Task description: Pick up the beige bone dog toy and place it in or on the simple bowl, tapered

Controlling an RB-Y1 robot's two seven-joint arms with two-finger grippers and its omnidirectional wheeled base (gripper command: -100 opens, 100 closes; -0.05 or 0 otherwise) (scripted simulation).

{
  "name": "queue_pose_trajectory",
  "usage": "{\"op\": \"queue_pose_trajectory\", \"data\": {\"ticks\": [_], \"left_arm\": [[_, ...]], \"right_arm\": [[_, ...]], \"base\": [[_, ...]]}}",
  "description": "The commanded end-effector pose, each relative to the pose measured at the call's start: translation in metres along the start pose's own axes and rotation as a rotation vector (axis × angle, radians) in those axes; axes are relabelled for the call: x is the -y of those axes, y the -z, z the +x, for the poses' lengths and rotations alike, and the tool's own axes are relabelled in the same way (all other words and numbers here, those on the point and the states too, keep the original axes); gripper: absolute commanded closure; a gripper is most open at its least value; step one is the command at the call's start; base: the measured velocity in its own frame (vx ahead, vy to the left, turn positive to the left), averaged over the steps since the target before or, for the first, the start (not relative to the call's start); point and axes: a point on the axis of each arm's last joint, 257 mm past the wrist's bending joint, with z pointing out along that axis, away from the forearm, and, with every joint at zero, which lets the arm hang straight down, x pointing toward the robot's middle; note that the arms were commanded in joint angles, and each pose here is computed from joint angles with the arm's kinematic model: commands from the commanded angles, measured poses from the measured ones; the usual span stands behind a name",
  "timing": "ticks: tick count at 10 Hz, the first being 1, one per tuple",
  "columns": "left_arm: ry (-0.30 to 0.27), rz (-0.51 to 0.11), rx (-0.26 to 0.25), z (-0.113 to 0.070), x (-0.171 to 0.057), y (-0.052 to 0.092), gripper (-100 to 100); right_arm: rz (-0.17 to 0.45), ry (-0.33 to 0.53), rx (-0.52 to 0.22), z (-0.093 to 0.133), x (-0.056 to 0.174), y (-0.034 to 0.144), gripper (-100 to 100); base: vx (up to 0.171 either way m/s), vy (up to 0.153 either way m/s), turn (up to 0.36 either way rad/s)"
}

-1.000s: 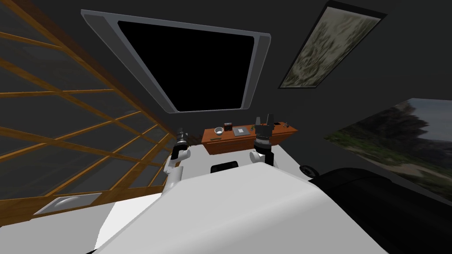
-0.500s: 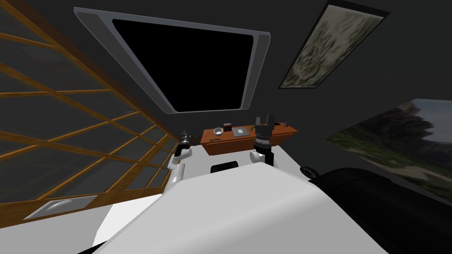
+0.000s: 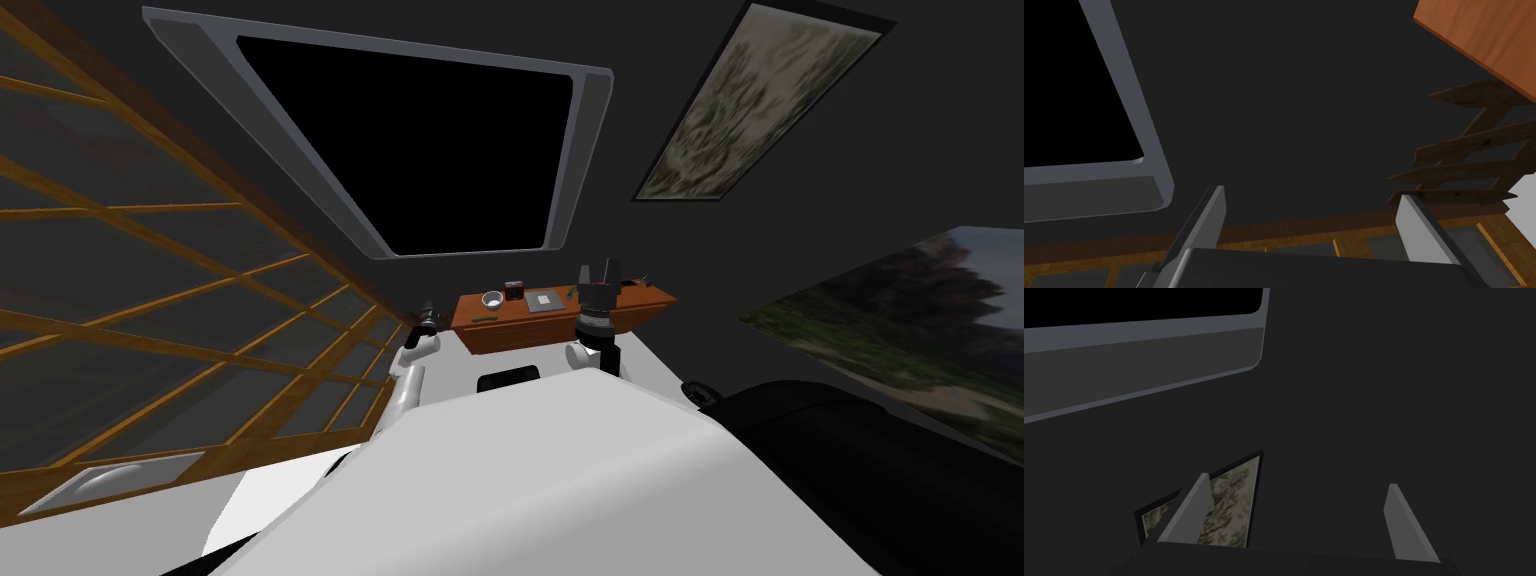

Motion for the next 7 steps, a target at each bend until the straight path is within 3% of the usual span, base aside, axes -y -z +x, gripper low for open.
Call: {"op": "queue_pose_trajectory", "data": {"ticks": [1, 2, 7], "left_arm": [[-0.002, -0.051, -0.002, 0.003, -0.018, -0.002, -100], [-0.010, -0.106, -0.011, 0.012, -0.033, -0.006, -100], [-0.028, -0.265, -0.027, 0.026, -0.089, -0.005, -100]], "right_arm": [[0.000, 0.000, 0.000, 0.000, 0.000, 0.000, 0], [0.000, 0.000, 0.000, 0.000, 0.000, 0.000, 0], [0.000, 0.000, 0.000, 0.000, 0.000, 0.000, 0]], "base": [[0.041, -0.047, 0.007], [0.065, -0.066, 0.011], [0.057, -0.051, 0.009]]}}
